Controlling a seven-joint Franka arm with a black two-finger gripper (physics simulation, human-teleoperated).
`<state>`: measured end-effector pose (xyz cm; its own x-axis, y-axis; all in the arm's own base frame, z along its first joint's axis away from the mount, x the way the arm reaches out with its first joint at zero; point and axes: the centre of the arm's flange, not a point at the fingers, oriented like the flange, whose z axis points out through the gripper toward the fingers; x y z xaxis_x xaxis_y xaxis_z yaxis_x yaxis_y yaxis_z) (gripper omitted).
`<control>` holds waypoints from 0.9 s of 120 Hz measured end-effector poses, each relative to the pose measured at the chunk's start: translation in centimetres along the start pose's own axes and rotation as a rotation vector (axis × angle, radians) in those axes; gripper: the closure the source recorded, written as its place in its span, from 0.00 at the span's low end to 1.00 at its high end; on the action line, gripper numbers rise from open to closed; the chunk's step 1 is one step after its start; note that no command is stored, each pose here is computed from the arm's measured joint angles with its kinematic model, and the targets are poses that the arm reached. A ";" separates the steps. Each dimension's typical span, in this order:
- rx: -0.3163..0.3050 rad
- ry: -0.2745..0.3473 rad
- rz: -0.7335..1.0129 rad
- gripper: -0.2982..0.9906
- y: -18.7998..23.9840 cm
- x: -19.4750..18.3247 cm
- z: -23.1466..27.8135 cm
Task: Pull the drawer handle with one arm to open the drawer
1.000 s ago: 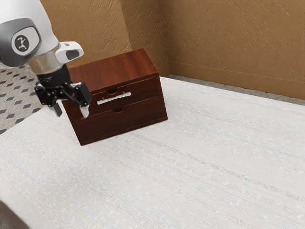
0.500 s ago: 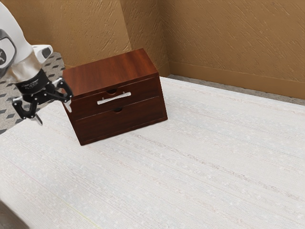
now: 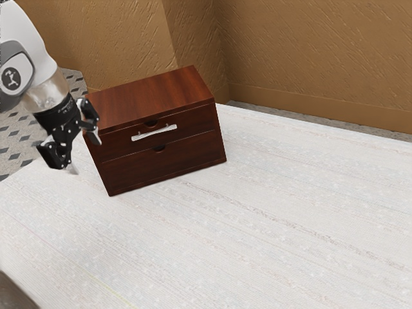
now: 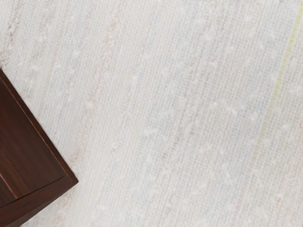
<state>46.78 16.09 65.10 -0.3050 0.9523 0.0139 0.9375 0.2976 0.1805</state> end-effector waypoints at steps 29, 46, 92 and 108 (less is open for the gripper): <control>-0.056 -0.021 -0.242 0.28 2.0 -2.1 0.7; -0.060 -0.056 -0.370 0.28 4.9 -1.2 2.0; -0.080 -0.046 -0.584 0.28 7.8 -0.8 2.5; -0.068 -0.011 -0.678 0.28 10.3 0.9 4.9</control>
<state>57.01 20.33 62.18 -0.8191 0.5578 -0.1343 0.5273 0.8241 0.2069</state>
